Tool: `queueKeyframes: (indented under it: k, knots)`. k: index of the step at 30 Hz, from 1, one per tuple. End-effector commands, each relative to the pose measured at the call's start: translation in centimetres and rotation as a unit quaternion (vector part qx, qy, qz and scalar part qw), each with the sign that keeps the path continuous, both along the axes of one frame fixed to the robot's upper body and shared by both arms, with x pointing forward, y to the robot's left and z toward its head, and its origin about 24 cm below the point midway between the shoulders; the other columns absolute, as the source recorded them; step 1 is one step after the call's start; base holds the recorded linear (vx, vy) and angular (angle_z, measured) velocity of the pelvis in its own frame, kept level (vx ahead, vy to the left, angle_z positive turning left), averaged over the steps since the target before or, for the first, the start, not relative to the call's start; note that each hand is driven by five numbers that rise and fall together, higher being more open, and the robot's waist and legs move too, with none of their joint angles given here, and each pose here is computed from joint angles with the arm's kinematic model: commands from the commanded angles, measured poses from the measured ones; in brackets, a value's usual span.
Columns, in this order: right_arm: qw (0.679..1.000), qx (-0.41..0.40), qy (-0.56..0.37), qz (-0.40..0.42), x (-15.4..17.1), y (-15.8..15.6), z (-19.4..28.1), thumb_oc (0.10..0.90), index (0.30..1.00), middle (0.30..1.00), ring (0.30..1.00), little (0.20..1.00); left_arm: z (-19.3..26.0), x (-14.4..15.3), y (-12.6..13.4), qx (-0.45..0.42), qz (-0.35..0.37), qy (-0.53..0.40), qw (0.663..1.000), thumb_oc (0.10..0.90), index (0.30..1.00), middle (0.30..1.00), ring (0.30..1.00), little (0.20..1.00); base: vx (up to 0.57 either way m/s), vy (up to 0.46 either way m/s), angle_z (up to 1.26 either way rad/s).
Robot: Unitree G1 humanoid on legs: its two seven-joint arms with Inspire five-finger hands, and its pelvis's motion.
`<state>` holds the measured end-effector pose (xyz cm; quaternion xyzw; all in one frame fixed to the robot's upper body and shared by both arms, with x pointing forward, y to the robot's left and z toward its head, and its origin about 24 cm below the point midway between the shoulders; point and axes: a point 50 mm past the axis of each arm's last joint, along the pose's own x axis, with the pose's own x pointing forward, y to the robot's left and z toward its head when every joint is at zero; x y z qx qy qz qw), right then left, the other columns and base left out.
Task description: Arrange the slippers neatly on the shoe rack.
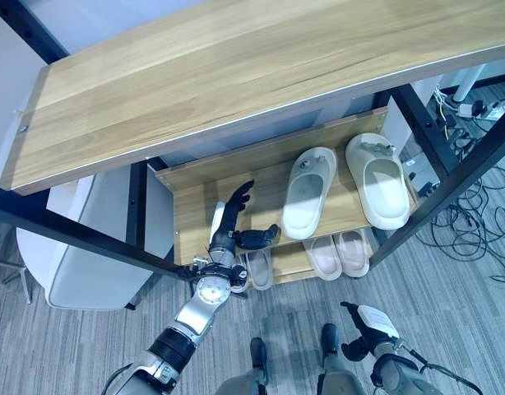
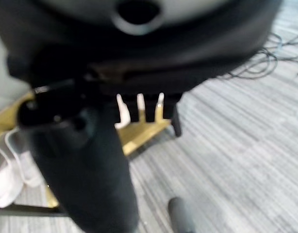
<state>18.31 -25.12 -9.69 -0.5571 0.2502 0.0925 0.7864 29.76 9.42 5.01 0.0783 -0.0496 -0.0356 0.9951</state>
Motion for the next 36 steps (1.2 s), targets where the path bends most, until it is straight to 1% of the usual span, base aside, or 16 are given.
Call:
queueKeyframes:
  k: [1, 5, 16, 30, 36]
  knots:
    - [1.000, -0.013, -0.011, 0.004, -0.7, -0.2, -0.2, 0.800, 0.900, 0.900, 0.900, 0.900, 3.1, 0.8, -1.7, -0.022, -0.036, -0.080, 0.996, 0.800, 0.900, 0.900, 0.900, 0.900, 0.00, 0.000, 0.00]
    - [1.000, -0.012, -0.014, 0.003, -0.7, -0.1, -0.1, 0.800, 0.900, 0.900, 0.900, 0.900, 2.4, 0.4, -2.3, -0.021, -0.050, -0.068, 0.996, 0.800, 0.900, 0.900, 0.900, 0.900, 0.00, 0.000, 0.00]
    - [1.000, -0.013, -0.013, -0.006, -0.6, -0.2, -0.2, 0.800, 0.900, 0.900, 0.900, 0.900, 1.4, -0.3, -3.6, -0.061, -0.070, -0.035, 0.995, 0.800, 0.900, 0.900, 0.900, 0.900, 0.00, 0.000, 0.00]
    - [0.999, -0.020, -0.012, -0.022, -0.9, -0.9, -0.2, 0.800, 0.900, 0.900, 0.900, 0.900, 2.7, -0.6, -6.7, -0.082, -0.121, -0.047, 0.988, 0.800, 0.900, 0.900, 0.900, 0.900, 0.00, 0.003, -0.01]
    - [0.999, -0.020, -0.013, -0.024, -1.0, -1.1, -0.1, 0.800, 0.900, 0.900, 0.900, 0.900, 4.2, -0.4, -7.9, -0.086, -0.136, -0.074, 0.984, 0.800, 0.900, 0.900, 0.900, 0.900, 0.00, 0.006, -0.05]
